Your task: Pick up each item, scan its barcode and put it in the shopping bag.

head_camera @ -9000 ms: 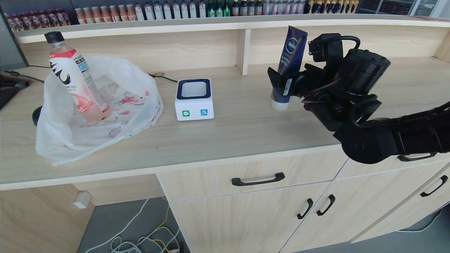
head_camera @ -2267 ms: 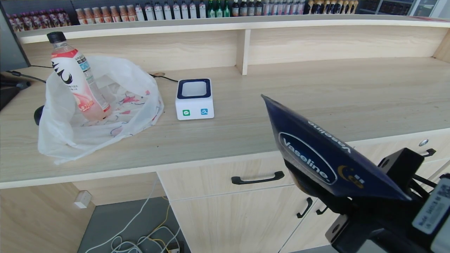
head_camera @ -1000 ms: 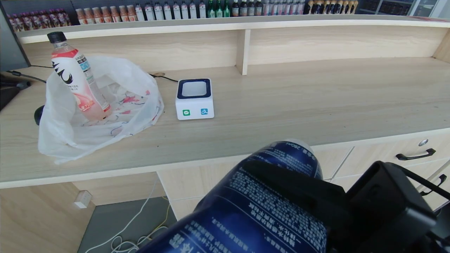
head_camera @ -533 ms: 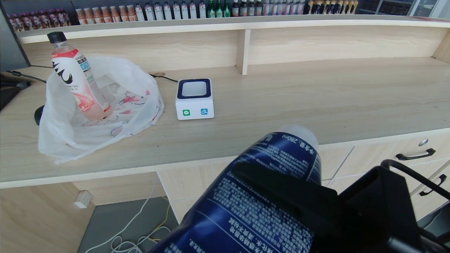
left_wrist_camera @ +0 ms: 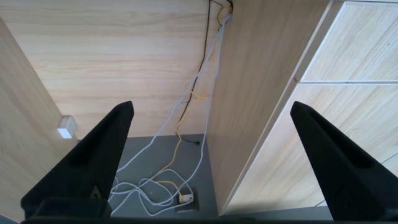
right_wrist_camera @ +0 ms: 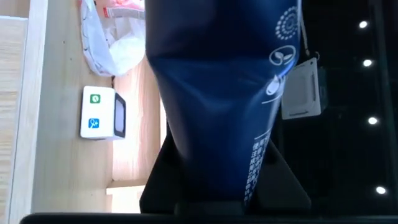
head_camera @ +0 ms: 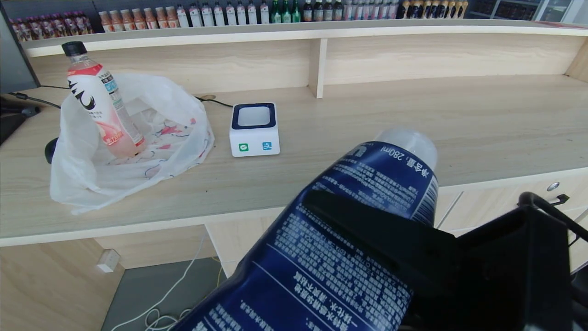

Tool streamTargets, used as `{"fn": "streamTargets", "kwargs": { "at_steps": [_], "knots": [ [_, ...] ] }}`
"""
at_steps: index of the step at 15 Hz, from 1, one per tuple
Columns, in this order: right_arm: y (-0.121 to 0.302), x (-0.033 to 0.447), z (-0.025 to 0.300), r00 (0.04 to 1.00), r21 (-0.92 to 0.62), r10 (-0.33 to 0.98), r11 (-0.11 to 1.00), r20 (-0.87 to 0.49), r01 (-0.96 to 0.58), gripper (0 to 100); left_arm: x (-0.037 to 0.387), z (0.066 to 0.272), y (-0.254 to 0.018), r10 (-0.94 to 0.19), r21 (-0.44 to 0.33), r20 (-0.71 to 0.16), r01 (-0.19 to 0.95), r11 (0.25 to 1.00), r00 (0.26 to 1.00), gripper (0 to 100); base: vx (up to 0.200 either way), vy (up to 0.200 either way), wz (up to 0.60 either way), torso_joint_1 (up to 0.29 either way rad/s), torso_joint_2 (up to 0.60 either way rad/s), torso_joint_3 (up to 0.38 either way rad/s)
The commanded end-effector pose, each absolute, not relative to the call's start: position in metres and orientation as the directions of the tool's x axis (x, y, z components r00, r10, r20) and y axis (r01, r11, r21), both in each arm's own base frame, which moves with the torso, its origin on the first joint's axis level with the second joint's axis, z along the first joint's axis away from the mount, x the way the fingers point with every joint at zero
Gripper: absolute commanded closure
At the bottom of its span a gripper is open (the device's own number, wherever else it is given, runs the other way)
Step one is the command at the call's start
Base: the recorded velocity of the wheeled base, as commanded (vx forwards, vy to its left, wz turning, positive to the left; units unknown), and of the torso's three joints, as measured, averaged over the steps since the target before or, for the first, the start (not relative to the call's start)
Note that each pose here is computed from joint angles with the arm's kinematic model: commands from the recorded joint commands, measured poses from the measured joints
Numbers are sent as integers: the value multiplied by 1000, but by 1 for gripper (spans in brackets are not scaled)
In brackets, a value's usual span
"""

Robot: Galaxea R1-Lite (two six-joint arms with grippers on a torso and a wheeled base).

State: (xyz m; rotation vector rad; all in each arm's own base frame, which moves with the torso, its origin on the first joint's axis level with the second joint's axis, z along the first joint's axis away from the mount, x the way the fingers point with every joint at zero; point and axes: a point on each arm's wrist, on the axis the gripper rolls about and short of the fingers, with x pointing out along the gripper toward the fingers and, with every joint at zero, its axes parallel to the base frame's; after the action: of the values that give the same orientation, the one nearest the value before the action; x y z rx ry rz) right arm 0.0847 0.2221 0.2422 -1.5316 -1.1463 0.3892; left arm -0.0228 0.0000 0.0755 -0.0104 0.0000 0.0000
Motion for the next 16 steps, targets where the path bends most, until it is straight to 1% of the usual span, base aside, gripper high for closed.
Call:
{"fn": "streamTargets", "kwargs": {
  "at_steps": [1, 3, 10, 13, 16],
  "knots": [
    [223, 84, 245, 469, -879, 812, 109, 348, 464, 100, -23, 75, 0, 0, -11, 0, 0, 1000, 1000, 0, 0, 0, 0, 0, 0, 0],
    [225, 81, 246, 453, -878, 819, 121, 352, 463, 100, -23, 75, 0, 2, -11, 0, -2, 1000, 1000, 0, 0, 0, 0, 0, 0, 0],
    [235, 84, 247, 453, -883, 819, 130, 352, 452, 100, -23, 75, 0, 0, -11, 0, 0, 1000, 1000, 0, 0, 0, 0, 0, 0, 0],
    [248, 91, 244, 461, -907, 820, 156, 339, 390, 100, -23, 75, 0, 0, -11, 0, 0, 1000, 1000, 0, 0, 0, 0, 0, 0, 0],
    [248, 91, 242, 463, -912, 821, 159, 335, 379, 100, -23, 75, 0, 2, -11, 0, -2, 1000, 1000, 0, 0, 0, 0, 0, 0, 0]
  ]
}}
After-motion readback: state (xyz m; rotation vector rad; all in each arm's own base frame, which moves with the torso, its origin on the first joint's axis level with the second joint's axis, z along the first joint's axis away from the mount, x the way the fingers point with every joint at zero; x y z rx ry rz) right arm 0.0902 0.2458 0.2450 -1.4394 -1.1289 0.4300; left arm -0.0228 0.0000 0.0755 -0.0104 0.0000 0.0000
